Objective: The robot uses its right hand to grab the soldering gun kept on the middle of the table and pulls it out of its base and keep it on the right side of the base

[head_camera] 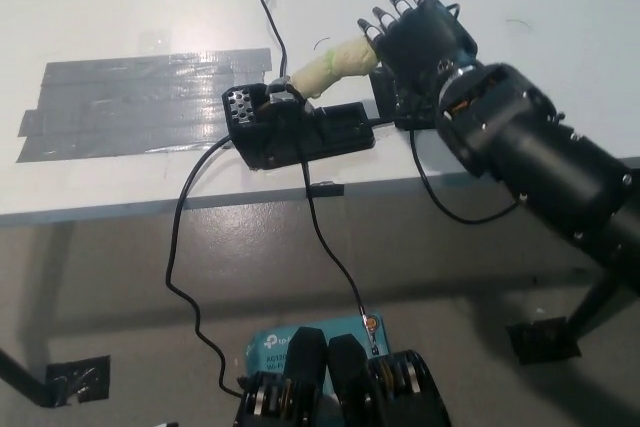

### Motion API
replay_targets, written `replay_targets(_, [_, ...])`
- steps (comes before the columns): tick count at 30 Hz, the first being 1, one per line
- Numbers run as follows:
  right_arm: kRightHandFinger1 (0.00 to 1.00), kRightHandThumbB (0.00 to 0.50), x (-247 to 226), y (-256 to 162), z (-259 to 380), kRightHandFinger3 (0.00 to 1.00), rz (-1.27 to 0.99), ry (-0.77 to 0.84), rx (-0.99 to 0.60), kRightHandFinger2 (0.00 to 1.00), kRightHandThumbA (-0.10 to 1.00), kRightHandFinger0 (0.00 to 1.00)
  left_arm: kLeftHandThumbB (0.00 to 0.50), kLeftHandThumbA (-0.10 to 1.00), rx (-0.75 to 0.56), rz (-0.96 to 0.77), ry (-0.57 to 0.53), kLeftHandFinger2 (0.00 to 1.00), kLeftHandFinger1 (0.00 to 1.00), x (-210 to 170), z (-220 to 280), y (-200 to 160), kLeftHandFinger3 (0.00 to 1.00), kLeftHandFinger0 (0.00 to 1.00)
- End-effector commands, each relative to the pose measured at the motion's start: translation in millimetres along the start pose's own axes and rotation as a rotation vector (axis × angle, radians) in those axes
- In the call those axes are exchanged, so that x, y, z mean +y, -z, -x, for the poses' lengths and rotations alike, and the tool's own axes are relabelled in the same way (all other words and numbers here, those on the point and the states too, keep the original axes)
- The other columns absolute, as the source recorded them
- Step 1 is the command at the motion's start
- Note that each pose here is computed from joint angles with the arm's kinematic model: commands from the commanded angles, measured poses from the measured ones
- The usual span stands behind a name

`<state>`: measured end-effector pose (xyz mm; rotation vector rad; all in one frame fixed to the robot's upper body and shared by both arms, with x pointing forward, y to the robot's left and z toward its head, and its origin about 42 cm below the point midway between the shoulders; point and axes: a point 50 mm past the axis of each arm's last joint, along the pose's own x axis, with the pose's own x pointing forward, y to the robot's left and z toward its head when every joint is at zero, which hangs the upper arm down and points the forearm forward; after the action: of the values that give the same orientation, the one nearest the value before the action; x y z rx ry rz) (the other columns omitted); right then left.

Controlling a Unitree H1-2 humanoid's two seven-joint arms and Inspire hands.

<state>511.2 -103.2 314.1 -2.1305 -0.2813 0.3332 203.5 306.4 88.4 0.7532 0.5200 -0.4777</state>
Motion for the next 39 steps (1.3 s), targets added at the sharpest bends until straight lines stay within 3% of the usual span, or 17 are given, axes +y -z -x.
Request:
replay_targets(1, [1.00, 0.500, 32, -3, 2, 1.00, 0.009, -0.060, 0.046, 1.00, 0.40, 1.00, 0.140, 0.58, -0.017, -0.027, 0.017, 0.93, 0.80, 2, 3, -5, 1.00, 0.71])
replay_targets(11, [1.00, 0.500, 42, -3, -1, 1.00, 0.021, 0.057, 0.086, 1.00, 0.38, 1.00, 0.138, 0.58, -0.016, -0.032, 0.018, 0.95, 0.81, 2, 1, -5, 1.00, 0.71])
replay_targets(12, [1.00, 0.460, 39, 4, 0, 1.00, -0.065, 0.146, 0.117, 1.00, 0.19, 0.97, 0.137, 0.58, -0.021, -0.031, 0.019, 0.93, 0.79, 2, 1, -7, 1.00, 0.70])
replay_targets(13, [0.74, 0.420, 38, 7, 1, 1.00, -0.104, 0.198, 0.129, 0.74, 0.13, 0.66, 0.128, 0.59, -0.025, -0.041, 0.025, 0.93, 0.79, 2, 0, -7, 1.00, 0.70])
replay_targets(14, [0.46, 0.270, 39, 11, 2, 1.00, -0.107, 0.222, 0.134, 0.53, -0.05, 0.40, 0.128, 0.58, -0.023, -0.040, 0.025, 0.94, 0.80, 1, 0, -9, 1.00, 0.71])
replay_targets(15, [0.02, 0.222, 39, 15, -1, 1.00, -0.115, 0.291, 0.142, 0.18, -0.10, 0.02, 0.127, 0.59, -0.014, -0.042, 0.028, 0.98, 0.83, 1, 0, -9, 1.00, 0.74])
replay_targets(17, [0.00, 0.214, 40, 16, -1, 1.00, -0.118, 0.305, 0.145, 0.15, -0.10, 0.00, 0.127, 0.60, -0.014, -0.043, 0.029, 0.98, 0.83, 1, 0, -9, 1.00, 0.74])
replay_targets(18, [0.00, 0.214, 39, 19, -2, 1.00, -0.130, 0.355, 0.148, 0.05, -0.10, 0.00, 0.123, 0.59, -0.021, -0.051, 0.024, 0.96, 0.83, 1, 0, -10, 1.00, 0.74])
replay_targets(20, [0.00, 0.193, 37, 21, -2, 0.96, -0.147, 0.385, 0.138, 0.10, -0.10, 0.00, 0.120, 0.60, -0.031, -0.055, 0.026, 0.95, 0.81, 1, 0, -10, 1.00, 0.72])
replay_targets(22, [0.01, 0.236, 38, 22, -5, 0.34, -0.101, 0.408, 0.124, 0.26, -0.05, 0.00, 0.129, 0.60, -0.024, -0.049, 0.027, 0.94, 0.80, 2, -1, -9, 1.00, 0.72])
replay_targets(25, [0.07, 0.211, 39, 25, -5, 0.05, -0.101, 0.450, 0.119, 0.46, -0.06, 0.00, 0.126, 0.59, -0.028, -0.044, 0.028, 0.95, 0.81, 3, -2, -10, 1.00, 0.71])
replay_targets(27, [0.14, 0.239, 45, 25, -5, 0.33, -0.122, 0.503, 0.089, 0.54, -0.08, 0.00, 0.128, 0.57, -0.025, -0.039, 0.031, 0.94, 0.80, 2, -3, -10, 1.00, 0.71])
replay_targets(30, [0.10, 0.217, 47, 25, -4, 0.39, -0.128, 0.505, 0.080, 0.45, -0.09, 0.00, 0.122, 0.57, -0.031, -0.045, 0.033, 0.93, 0.79, 1, -3, -9, 1.00, 0.70])
replay_targets(32, [0.07, 0.209, 47, 24, -5, 0.39, -0.130, 0.508, 0.077, 0.37, -0.10, 0.00, 0.123, 0.58, -0.030, -0.047, 0.033, 0.92, 0.79, 1, -2, -8, 1.00, 0.69])
replay_targets(33, [0.06, 0.209, 48, 24, -4, 0.28, -0.130, 0.508, 0.077, 0.34, -0.10, 0.00, 0.122, 0.59, -0.028, -0.051, 0.033, 0.92, 0.79, 1, -2, -9, 1.00, 0.69])
replay_targets(35, [0.04, 0.221, 49, 27, -3, 0.36, -0.133, 0.513, 0.079, 0.37, -0.10, 0.00, 0.122, 0.59, -0.027, -0.061, 0.031, 0.92, 0.79, 2, -2, -10, 1.00, 0.69])
replay_targets(39, [0.00, 0.227, 49, 39, -2, 0.27, -0.134, 0.563, 0.078, 0.13, -0.10, 0.00, 0.142, 0.57, -0.015, -0.035, 0.028, 0.92, 0.79, 5, -1, -8, 1.00, 0.69])
